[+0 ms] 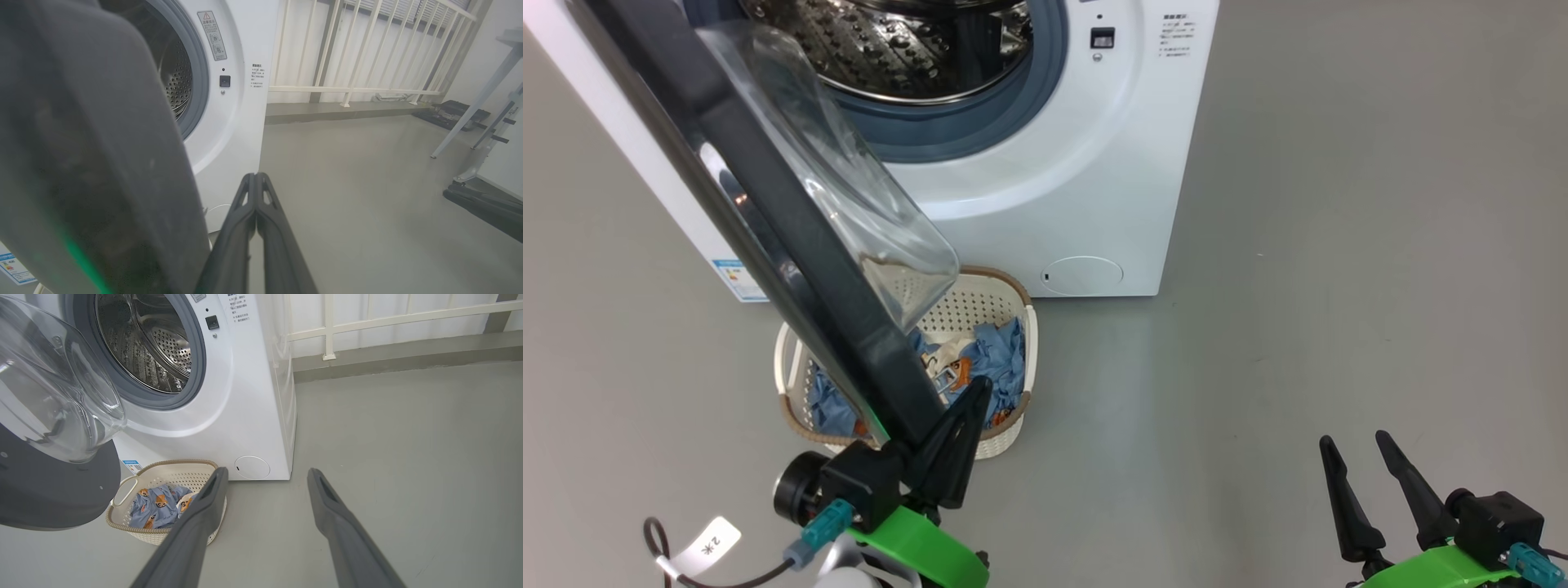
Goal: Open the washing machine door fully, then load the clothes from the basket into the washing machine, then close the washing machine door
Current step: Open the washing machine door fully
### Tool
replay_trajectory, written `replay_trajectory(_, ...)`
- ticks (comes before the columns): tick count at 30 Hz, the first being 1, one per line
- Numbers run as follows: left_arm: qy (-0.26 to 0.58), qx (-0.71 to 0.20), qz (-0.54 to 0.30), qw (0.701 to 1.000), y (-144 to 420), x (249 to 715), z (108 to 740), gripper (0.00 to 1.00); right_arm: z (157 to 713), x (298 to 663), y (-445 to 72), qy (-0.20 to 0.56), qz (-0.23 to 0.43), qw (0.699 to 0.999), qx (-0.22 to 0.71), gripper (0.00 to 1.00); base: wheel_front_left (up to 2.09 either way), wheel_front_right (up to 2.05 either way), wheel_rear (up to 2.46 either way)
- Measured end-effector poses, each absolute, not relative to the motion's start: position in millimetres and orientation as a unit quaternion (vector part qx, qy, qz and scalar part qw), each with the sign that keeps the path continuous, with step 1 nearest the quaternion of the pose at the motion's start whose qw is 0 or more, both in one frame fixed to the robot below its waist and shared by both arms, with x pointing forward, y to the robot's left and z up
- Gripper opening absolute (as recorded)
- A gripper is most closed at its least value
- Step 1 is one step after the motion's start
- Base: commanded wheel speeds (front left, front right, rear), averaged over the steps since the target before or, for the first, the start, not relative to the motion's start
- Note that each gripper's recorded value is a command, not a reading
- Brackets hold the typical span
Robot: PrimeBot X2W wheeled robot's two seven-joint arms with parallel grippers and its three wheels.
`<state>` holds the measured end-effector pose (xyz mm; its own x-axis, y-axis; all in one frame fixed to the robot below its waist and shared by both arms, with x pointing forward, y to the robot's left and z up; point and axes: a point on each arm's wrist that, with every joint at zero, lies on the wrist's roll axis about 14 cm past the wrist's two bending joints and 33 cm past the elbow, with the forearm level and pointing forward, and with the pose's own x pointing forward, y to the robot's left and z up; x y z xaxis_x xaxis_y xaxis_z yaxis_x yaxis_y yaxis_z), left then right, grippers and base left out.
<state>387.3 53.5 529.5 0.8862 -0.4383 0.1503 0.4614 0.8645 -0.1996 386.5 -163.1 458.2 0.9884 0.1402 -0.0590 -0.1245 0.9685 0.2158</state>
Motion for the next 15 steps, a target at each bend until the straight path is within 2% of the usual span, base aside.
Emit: replay_trajectory(15,-0.044,-0.124,-0.201,0.971,69.2,389.2,524.3,0.0,453.6,395.5,-148.5,0.044,0.085,0.989,0.114,1.0,0.0,0.0,0.0)
